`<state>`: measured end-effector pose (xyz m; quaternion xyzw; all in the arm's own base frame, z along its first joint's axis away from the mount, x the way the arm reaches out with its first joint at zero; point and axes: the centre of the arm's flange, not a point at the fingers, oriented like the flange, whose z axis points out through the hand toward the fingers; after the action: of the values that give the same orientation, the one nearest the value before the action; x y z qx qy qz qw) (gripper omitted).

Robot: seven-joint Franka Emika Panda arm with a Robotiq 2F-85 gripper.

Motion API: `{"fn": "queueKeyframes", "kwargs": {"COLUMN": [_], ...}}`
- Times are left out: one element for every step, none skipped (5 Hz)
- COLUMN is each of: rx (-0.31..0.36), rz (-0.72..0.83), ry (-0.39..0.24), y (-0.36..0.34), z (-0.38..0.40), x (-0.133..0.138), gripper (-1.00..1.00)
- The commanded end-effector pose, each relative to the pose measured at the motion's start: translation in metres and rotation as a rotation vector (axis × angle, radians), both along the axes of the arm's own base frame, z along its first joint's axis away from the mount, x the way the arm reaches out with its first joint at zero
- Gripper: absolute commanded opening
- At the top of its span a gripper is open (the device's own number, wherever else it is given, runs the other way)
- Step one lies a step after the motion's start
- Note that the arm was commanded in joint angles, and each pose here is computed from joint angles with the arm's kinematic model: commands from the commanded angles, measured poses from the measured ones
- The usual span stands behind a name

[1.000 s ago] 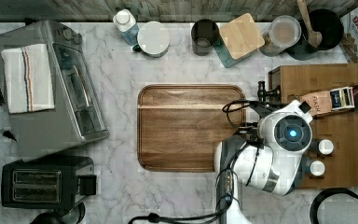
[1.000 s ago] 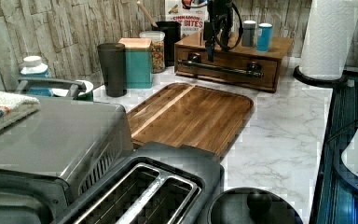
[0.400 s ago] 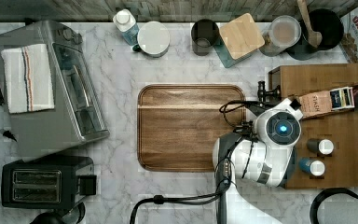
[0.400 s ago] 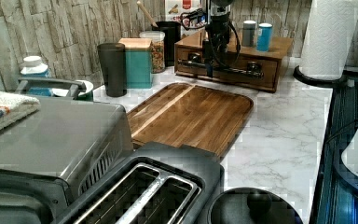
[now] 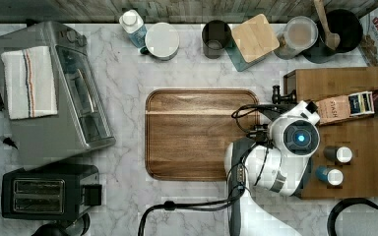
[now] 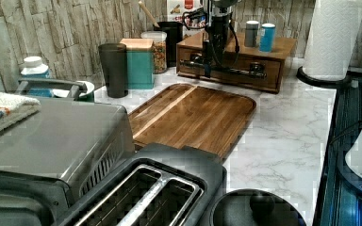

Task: Open the drawer.

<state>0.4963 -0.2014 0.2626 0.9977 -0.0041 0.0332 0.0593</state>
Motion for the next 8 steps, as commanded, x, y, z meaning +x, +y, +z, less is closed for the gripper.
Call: {"fn": "queueKeyframes", "kwargs": {"rx": [0.034,0.038,0.038,0.133,0.172,0.152,0.139,0.142], "rz": [0.017,0.006,0.024,0.133,0.161,0.077,0.036,0.067], "ry": [0.002,0.016,0.010,0.072,0.066,0.060,0.057,0.065], "y": [0.005,0.011,0.017,0.024,0.050,0.097,0.147,0.190], "z": [-0.022,-0.023,-0.022,-0.016,-0.018,-0.019,-0.020,-0.019], "x": [0.011,0.009,0.010,0.017,0.020,0.016,0.010,0.002], "gripper": [1.00,1.00,1.00,1.00,1.00,1.00,1.00,1.00]}}
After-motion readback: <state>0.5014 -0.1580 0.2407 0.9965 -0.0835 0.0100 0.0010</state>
